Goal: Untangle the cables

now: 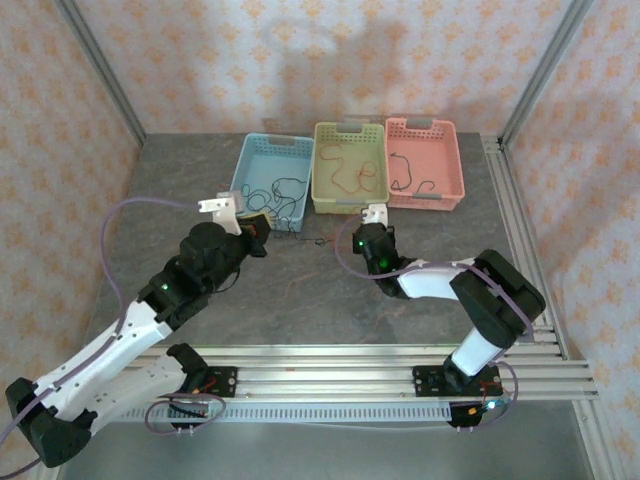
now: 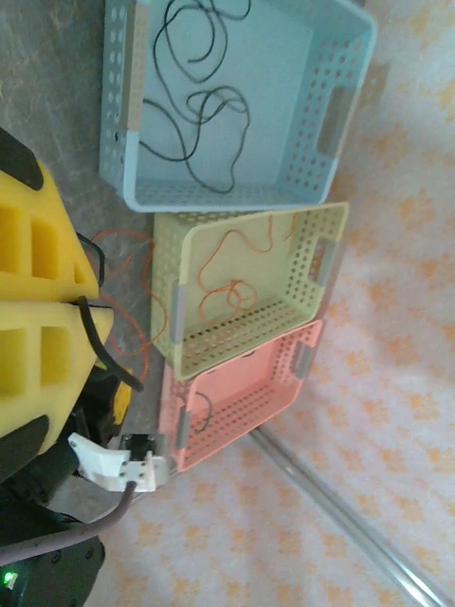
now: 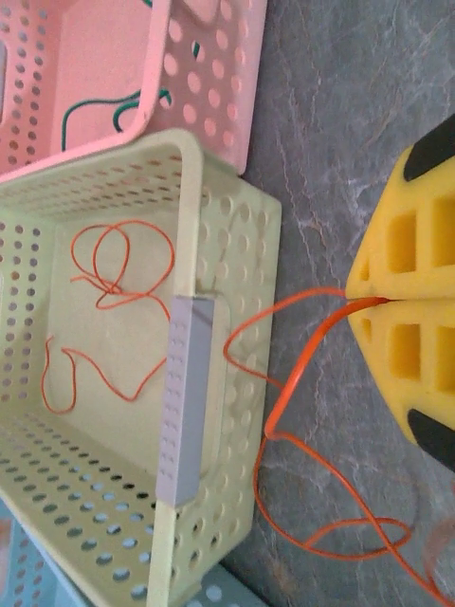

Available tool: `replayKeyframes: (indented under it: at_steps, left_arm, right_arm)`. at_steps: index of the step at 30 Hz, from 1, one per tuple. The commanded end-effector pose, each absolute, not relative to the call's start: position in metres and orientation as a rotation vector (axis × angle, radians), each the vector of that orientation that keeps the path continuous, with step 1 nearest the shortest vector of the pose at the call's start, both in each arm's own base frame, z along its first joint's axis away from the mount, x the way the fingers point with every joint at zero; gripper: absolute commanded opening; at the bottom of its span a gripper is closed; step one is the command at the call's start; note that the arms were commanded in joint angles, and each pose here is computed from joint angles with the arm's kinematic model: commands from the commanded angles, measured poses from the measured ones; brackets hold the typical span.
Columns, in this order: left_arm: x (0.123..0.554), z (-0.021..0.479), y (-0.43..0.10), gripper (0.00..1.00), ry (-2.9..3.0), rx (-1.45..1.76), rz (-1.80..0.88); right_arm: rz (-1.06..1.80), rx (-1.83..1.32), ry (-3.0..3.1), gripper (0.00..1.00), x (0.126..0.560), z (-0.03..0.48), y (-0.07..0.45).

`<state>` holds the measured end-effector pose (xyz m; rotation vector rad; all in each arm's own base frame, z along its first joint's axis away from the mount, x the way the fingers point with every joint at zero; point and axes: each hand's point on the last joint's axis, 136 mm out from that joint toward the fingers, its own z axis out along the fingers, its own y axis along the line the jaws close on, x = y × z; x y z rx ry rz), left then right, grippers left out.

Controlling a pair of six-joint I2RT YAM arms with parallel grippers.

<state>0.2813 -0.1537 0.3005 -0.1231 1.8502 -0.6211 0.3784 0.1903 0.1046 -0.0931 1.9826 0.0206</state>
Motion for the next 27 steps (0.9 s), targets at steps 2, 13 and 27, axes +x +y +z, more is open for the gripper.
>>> replayKeyframes:
  at_steps: [2,13,27]
  left_arm:
    - [0.277,0.299,-0.128,0.0,1.854,-0.19,-0.501]
    - [0.223,0.365,-0.054,0.0,1.766,-0.35,-0.387]
    - [0.173,0.48,0.019,0.0,1.484,-0.442,-0.267]
  right_arm:
    - [-0.011,-0.032,1.964,0.0,0.381,0.115,0.181]
    - [-0.045,-0.012,1.965,0.0,0.381,0.115,0.175]
    - [-0.03,-0.021,1.976,0.0,0.382,0.112,0.178]
